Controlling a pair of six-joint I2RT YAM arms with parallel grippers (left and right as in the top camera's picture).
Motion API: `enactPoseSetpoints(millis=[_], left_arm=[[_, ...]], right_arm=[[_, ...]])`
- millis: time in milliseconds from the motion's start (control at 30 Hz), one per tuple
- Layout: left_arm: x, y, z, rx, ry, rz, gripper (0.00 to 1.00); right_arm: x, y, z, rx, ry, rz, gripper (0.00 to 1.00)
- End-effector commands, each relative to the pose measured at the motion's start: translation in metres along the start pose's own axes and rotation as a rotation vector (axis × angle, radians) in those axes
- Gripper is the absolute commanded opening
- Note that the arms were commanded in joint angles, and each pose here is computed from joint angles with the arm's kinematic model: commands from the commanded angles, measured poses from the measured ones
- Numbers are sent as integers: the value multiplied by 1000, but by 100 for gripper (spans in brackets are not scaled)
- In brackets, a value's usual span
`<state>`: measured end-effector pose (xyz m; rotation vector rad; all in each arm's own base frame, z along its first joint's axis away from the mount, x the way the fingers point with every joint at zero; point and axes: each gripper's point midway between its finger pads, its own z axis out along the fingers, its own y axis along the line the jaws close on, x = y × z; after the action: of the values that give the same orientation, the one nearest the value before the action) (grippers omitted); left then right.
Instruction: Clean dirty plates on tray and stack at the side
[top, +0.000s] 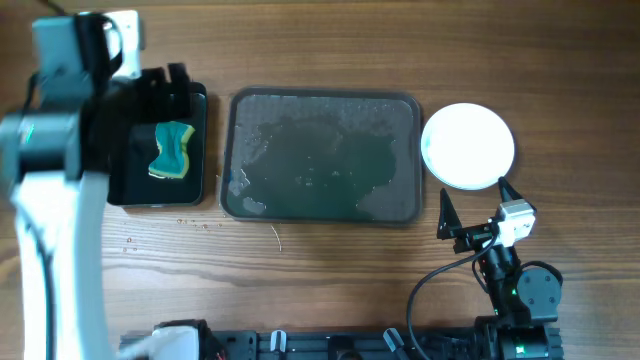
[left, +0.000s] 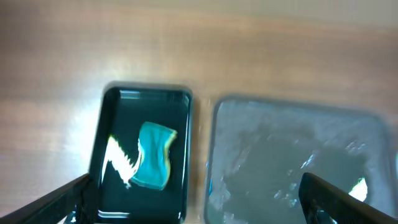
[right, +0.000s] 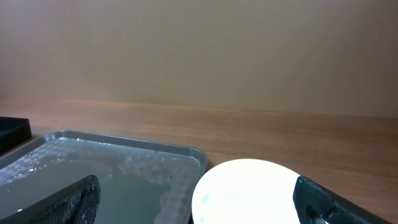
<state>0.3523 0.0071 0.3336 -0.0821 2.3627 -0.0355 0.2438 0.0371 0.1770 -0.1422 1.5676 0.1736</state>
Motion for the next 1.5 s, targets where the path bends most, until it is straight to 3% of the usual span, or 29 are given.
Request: enactPoseSetpoints(millis=[0, 233, 433, 733, 1333, 1467], left_arm=[[0, -19, -43, 109, -174, 16, 100], [43, -33, -60, 211, -440, 56, 100], [111, -29, -38, 218, -564, 71, 100], [170, -26, 3, 229, -724, 85, 100], [183, -23, 28, 217, -818, 95, 100], [193, -22, 40, 218, -763, 89, 100]], right_arm=[[-1, 4, 0, -21, -14, -20, 100], [-1, 4, 0, -22, -14, -20, 100], [-1, 4, 0, -22, -14, -19, 100], [-1, 4, 0, -22, -14, -19, 100], [-1, 4, 0, -21, -14, -20, 100], [-1, 4, 0, -22, -14, -20, 100]])
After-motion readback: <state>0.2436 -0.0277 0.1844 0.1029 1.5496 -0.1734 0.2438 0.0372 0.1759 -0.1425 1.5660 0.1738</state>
